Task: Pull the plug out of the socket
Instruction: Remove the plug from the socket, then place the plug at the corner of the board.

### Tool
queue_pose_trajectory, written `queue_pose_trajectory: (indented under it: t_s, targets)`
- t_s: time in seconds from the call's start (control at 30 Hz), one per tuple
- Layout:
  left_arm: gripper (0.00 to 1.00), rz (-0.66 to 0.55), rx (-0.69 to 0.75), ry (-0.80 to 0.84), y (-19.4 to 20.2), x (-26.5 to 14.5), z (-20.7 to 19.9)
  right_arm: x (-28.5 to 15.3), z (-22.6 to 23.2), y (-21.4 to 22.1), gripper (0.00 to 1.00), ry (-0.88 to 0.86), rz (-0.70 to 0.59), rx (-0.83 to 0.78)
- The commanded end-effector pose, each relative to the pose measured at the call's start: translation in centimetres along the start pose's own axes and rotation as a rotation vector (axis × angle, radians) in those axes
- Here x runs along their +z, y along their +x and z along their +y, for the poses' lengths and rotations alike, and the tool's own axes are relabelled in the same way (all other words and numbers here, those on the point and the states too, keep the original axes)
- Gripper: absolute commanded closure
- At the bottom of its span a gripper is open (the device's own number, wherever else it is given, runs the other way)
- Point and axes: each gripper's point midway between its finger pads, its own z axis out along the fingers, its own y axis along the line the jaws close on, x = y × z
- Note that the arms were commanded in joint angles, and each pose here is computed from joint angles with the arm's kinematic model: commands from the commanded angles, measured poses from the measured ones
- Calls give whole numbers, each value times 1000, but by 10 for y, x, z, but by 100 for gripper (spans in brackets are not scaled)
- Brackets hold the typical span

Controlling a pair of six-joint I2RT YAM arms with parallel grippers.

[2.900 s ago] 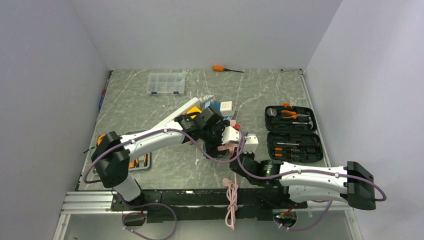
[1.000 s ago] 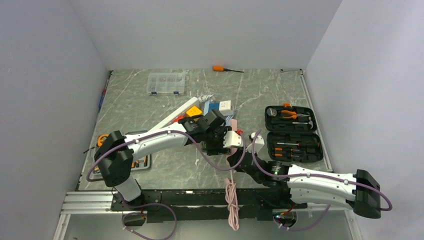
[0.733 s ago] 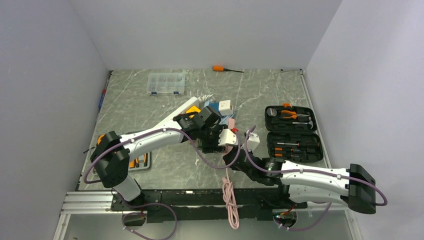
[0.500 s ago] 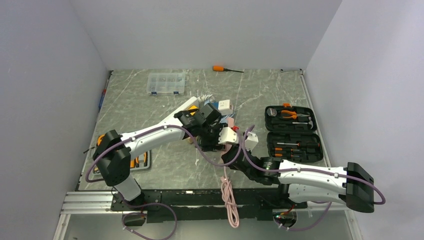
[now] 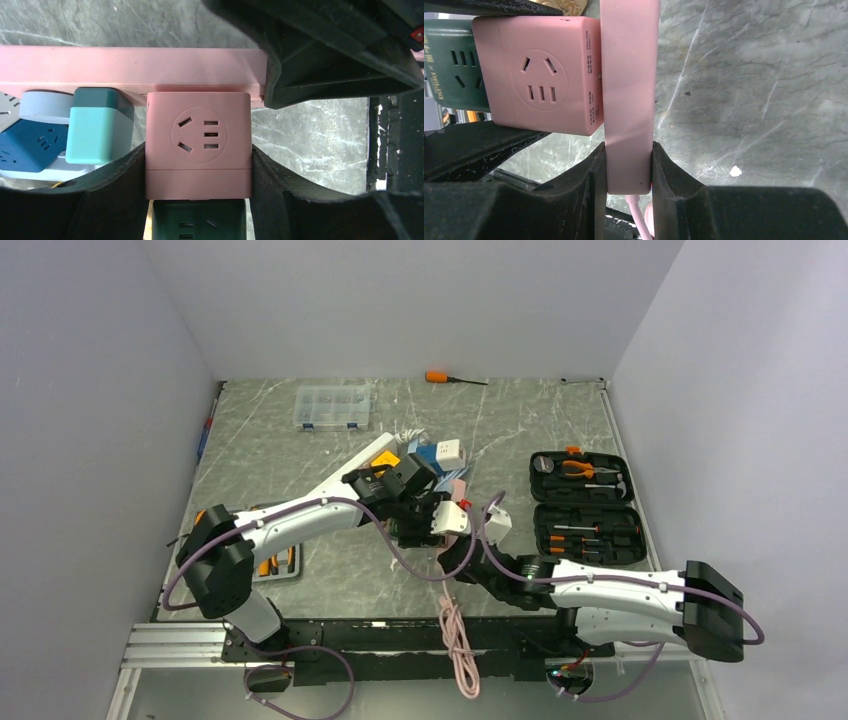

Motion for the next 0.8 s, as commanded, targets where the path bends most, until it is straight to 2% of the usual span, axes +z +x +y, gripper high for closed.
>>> queue_pose_trajectory:
  t_s: [0.0, 0.17, 0.2, 0.23, 0.27, 0.33, 0.4, 0.53, 0.77]
  targets:
    - [100, 89, -8, -81, 15, -46, 11, 0, -96, 20, 100, 350, 65, -180]
    - [100, 69, -24, -76, -1, -43, 18, 2, -87, 21, 100, 271, 50, -141]
    - [100, 64, -26, -71, -2, -42, 16, 1, -85, 20, 95, 245, 43, -123]
    - [100, 62, -30, -66, -2, -41, 14, -1, -80, 17, 80, 211, 28, -100]
    - [100, 61, -34, -62, -1, -40, 11, -1, -76, 14, 71, 181, 12, -83]
    - [100, 55, -46, -59, -1, -38, 8, -2, -68, 8, 67, 118, -19, -57]
    - [100, 59, -49, -54, 2, -38, 5, -3, -64, 4, 72, 88, -40, -34]
    - [100, 91, -57, -44, 17, -39, -7, -4, -68, 3, 99, 119, -38, -37]
    - [100, 142, -123, -6, 55, -26, -45, -10, -55, -9, 100, 38, -73, -21]
